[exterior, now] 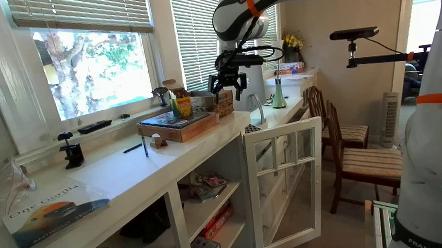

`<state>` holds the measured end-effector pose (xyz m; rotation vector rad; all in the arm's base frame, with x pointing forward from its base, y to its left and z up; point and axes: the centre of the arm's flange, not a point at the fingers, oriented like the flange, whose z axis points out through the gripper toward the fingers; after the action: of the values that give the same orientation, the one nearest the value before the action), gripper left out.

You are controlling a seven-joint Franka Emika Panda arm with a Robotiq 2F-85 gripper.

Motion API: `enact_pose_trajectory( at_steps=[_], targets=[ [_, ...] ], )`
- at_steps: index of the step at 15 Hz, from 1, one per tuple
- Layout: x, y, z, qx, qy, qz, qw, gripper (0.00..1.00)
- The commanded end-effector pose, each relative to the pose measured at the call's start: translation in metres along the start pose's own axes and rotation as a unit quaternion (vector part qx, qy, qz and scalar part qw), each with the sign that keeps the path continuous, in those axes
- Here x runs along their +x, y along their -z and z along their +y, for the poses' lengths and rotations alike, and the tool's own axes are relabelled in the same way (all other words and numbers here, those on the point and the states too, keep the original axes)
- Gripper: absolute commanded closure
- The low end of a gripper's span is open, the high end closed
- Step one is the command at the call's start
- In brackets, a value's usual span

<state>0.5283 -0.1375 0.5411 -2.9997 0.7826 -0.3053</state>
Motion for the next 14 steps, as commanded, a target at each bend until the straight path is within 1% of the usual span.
enact_pose_trajectory(
  at_steps=[1, 4, 6, 7, 9, 14],
  targets=[
    [0.013, -0.01, -0.009, 0.019, -0.006, 0.049, 0.9986, 0.0],
    [0.018, -0.011, -0.016, 0.026, 0.002, 0.084, 0.9961, 0.0],
    [0.019, -0.009, -0.019, 0.031, 0.0, 0.097, 0.9948, 0.0],
    [0.02, -0.004, -0.017, 0.022, 0.008, 0.086, 0.996, 0.0],
    [0.022, -0.004, -0.019, 0.024, 0.009, 0.093, 0.9953, 0.0],
    [0.022, -0.003, -0.019, 0.024, 0.009, 0.094, 0.9952, 0.0]
  ],
)
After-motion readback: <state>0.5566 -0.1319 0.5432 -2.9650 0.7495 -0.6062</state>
